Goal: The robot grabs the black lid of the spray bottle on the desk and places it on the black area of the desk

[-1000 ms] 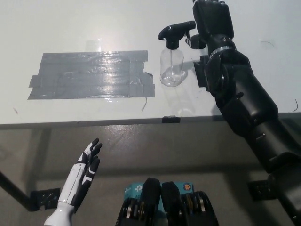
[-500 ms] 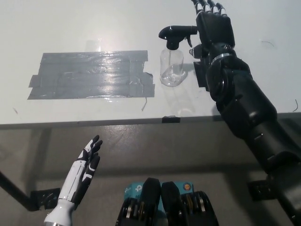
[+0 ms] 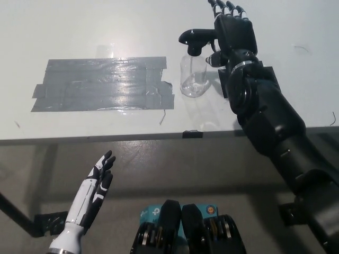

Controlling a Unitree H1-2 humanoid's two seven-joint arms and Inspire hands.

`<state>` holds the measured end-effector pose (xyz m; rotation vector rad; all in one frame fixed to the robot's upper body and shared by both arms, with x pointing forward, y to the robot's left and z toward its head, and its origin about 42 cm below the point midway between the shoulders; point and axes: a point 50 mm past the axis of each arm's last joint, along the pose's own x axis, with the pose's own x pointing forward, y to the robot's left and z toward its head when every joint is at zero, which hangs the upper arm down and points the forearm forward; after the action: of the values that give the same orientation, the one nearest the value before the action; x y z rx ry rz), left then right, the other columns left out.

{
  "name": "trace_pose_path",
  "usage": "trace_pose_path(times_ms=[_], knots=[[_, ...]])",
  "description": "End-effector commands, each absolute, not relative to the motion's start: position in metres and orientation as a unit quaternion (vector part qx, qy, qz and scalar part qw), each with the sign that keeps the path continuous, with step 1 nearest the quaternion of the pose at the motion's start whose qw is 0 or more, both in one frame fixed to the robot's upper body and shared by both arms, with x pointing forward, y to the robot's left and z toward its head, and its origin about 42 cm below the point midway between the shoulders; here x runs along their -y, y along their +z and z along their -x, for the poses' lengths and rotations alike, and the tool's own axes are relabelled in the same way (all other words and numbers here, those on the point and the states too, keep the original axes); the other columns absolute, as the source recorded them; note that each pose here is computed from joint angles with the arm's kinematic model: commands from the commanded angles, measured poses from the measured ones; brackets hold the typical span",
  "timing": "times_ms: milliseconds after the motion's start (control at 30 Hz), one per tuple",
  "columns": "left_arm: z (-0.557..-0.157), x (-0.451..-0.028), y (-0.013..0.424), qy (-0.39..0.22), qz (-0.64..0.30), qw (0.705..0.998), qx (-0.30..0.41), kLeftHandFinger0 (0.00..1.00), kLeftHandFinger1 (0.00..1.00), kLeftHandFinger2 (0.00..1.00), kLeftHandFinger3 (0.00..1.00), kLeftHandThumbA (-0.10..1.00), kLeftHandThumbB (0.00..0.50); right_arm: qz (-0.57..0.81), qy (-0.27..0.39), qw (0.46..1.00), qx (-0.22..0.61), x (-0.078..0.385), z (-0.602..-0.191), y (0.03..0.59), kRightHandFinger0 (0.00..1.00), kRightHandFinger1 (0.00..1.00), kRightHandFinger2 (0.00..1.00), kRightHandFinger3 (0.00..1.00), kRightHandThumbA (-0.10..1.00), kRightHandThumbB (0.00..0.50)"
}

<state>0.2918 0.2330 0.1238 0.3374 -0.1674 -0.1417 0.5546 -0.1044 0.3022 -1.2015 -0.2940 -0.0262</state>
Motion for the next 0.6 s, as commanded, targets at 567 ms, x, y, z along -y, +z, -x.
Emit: trace_pose_path(times_ms=[567], knots=[[-0.299, -0.234, 0.141, -0.078, -0.177, 0.975, 0.112, 1.00, 1.00, 1.00, 1.00, 0.99, 0.025, 0.606, -0.008, 0.766, 0.212, 0.073, -0.566, 0.352, 1.00, 1.00, 1.00, 1.00, 0.86, 0.343]])
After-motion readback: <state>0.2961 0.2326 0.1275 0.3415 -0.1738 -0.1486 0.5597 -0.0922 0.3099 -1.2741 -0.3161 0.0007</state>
